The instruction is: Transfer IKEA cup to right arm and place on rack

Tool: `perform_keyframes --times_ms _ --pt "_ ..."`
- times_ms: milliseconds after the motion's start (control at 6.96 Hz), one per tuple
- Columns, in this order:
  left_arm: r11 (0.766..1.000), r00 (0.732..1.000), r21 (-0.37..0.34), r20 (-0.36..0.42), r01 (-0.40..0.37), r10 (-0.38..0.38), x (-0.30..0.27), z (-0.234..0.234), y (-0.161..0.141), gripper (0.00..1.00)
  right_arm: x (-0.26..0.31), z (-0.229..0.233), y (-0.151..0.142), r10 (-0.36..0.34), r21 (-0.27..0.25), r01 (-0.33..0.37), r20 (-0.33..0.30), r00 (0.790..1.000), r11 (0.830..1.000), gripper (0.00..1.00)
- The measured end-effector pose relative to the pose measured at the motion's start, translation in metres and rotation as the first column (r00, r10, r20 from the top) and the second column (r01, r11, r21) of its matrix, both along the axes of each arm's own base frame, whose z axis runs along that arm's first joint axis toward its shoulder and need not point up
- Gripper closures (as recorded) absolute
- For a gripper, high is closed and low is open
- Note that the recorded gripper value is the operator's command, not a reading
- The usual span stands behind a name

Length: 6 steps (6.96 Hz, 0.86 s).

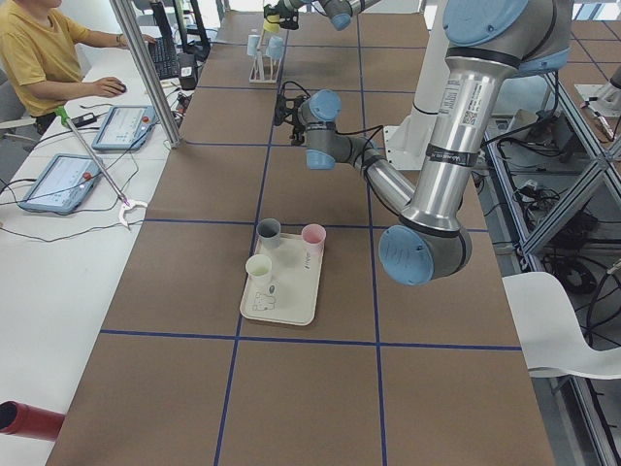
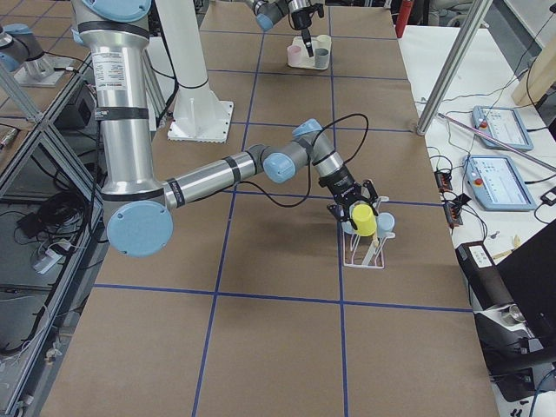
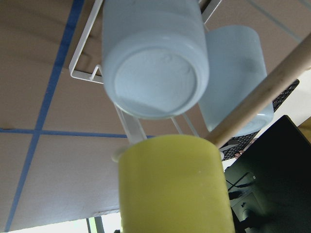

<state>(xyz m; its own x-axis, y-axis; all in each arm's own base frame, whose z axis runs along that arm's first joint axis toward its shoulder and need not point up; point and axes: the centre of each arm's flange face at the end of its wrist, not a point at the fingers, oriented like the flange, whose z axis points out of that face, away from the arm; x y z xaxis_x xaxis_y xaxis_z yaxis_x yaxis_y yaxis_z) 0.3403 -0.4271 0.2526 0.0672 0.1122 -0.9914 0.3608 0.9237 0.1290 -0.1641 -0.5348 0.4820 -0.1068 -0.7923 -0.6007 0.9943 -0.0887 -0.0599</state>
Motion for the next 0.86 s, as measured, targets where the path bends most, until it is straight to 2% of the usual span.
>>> perform_keyframes --times_ms 862 --pt "1.0 1.0 -0.005 -0.001 0.03 -0.03 0.002 0.0 -0.002 0.01 0.001 0.022 0.01 -0.033 -0.083 0.032 -0.015 0.999 0.996 1.0"
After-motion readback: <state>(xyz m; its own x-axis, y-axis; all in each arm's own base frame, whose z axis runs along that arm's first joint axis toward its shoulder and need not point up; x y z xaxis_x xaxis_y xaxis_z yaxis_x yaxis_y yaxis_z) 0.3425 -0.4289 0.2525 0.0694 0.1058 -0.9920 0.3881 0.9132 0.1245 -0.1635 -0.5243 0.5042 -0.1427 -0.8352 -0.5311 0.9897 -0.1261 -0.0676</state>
